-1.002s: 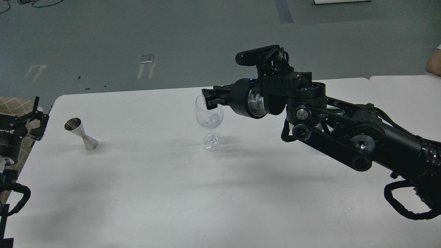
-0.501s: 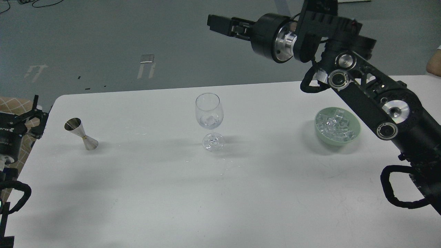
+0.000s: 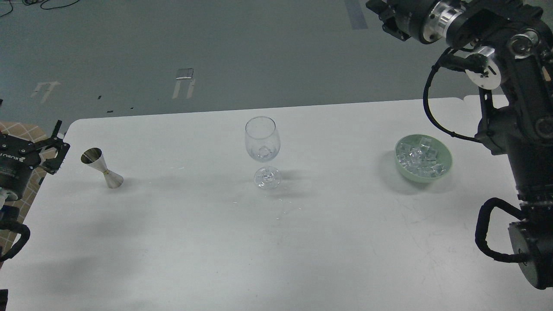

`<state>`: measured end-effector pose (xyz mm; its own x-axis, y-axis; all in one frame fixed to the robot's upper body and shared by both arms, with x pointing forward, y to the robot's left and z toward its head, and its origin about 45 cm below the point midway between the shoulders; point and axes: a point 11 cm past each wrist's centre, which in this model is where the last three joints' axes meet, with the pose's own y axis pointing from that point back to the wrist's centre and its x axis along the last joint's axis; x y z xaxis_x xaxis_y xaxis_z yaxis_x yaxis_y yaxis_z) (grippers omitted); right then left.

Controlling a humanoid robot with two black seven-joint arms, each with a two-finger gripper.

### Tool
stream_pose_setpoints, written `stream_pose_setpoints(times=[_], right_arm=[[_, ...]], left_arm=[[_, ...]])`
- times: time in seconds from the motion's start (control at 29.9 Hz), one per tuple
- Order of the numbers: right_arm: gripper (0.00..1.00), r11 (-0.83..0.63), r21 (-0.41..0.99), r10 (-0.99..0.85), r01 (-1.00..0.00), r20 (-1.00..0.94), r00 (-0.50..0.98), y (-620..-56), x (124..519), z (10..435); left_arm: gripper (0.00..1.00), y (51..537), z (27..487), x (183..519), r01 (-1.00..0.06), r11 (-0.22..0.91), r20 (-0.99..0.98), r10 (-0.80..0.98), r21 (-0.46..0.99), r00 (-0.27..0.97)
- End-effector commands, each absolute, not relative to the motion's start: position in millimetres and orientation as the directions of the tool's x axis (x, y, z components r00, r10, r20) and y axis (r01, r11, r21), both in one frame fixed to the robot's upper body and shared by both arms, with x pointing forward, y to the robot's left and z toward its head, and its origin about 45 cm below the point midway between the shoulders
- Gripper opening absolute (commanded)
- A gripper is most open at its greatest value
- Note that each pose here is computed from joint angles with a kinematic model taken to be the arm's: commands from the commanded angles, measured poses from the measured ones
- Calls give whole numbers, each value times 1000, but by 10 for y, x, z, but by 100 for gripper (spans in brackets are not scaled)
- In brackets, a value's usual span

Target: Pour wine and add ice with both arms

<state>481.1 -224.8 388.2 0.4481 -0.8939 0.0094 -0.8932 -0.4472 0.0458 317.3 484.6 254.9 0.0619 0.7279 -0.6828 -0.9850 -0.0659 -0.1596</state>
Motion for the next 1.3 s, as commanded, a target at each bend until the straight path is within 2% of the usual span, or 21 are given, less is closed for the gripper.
stream_pose_setpoints(times=[0.0, 0.1, 0.27, 0.37, 0.47, 0.63, 0.84, 1.04, 1.27], right_arm=[[100, -465, -15, -843, -885, -296, 449, -2433, 4896, 3737], [100, -423, -27, -835, -906, -377, 401, -2702, 4932, 3627], [100, -352, -23, -824, -936, -467, 321, -2948, 4976, 3369], [100, -249, -130, -735, -960, -620, 275, -3172, 4975, 3216], [100, -180, -195, -684, -964, -679, 265, -3247, 4942, 3154], [100, -204, -186, -654, -961, -705, 275, -3134, 4908, 2950], [100, -222, -165, -634, -961, -725, 270, -3059, 4891, 2774], [100, -216, -119, -627, -969, -744, 231, -3048, 4887, 2600], [100, -213, -128, -625, -969, -744, 236, -3040, 4897, 2630]], left_arm=[[98, 4886, 2599, 3180, -968, -120, -680, 731, -221, 65], [98, 4819, 2634, 3176, -962, -72, -667, 734, -263, 127], [98, 4738, 2580, 3214, -969, -49, -673, 728, -242, 131], [98, 4585, 2578, 3406, -976, -22, -678, 722, -219, 136], [98, 4578, 2528, 3548, -981, -26, -684, 720, -192, 115], [98, 4625, 2423, 3815, -988, -47, -700, 710, -146, 70], [98, 4326, 2352, 4214, -997, 33, -669, 739, -73, 74], [98, 4025, 2246, 4446, -997, 57, -707, 703, -51, 76], [98, 3639, 2288, 4594, -991, 106, -744, 655, -83, 133]])
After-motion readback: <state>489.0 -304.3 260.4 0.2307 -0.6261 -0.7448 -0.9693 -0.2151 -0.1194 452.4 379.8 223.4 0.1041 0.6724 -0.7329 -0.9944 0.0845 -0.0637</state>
